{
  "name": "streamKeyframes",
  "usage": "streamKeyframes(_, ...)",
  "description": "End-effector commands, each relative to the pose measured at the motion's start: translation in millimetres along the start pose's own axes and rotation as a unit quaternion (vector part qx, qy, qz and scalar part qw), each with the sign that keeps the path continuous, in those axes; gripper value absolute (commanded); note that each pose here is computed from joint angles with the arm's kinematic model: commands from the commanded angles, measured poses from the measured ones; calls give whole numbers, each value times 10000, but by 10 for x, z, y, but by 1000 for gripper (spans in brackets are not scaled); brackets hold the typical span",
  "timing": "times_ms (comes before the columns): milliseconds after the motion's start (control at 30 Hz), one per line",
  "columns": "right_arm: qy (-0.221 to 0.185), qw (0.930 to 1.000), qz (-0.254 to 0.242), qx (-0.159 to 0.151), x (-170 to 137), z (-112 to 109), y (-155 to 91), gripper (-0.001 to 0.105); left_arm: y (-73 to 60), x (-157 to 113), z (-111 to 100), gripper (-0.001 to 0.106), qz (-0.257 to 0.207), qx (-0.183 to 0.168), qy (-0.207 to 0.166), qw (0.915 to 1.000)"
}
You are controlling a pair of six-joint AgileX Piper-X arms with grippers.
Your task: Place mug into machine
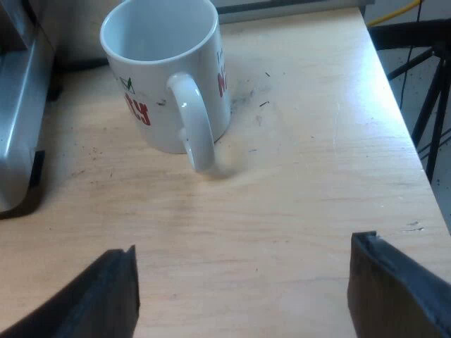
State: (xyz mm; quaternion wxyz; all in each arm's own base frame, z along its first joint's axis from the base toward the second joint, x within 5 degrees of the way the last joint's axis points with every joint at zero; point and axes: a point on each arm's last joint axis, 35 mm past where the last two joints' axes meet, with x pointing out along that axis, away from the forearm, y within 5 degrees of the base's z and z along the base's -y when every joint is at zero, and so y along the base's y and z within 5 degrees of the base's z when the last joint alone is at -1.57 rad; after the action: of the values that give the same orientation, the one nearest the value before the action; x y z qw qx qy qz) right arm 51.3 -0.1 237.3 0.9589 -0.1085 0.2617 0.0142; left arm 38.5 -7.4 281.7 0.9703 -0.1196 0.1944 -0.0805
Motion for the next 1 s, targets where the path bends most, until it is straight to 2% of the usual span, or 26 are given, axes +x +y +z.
streamKeyframes(33, -28, 10000, -9, -20, -2, 20, -4, 64, -1, 17, 24, 81, 10, 26, -30, 10000)
streamKeyframes(167, -28, 10000, -9, -20, -2, 20, -4, 64, -1, 17, 24, 81, 10, 26, -30, 10000)
streamKeyframes(300, -22, 9999, -8, -156, -12, 24, -5, 64, -4, 17, 23, 81, -36, 27, -20, 10000)
streamKeyframes(500, -42, 9998, 32, -176, -141, 95, -25, 64, -66, -44, 73, 81, -591, 24, -2, 9982)
streamKeyframes(600, 78, 9989, 345, -294, -230, 201, -32, 64, -125, -100, 110, 81, -1166, 163, 50, 9930)
streamKeyframes(733, 236, 9963, 775, -303, -207, 313, -24, 64, -185, -93, 102, 81, -1945, 398, 319, 9796)
streamKeyframes(800, 313, 9951, 875, -336, -169, 331, -15, 64, -214, -53, 103, 81, -2216, 634, 487, 9719)
streamKeyframes(867, 452, 9925, 1009, -526, -114, 343, 1, 64, -257, -8, 112, 81, -2542, 954, 609, 9605)
streamKeyframes(900, 477, 9921, 1024, -554, -105, 345, 3, 64, -262, 2, 114, 81, -2561, 1002, 623, 9594)
streamKeyframes(933, 510, 9904, 1092, -682, -72, 362, 12, 64, -284, 44, 109, 81, -2672, 1100, 716, 9547)
streamKeyframes(1000, 540, 9895, 1133, -716, -35, 383, 20, 64, -320, 119, 100, 81, -2810, 1165, 832, 9490)
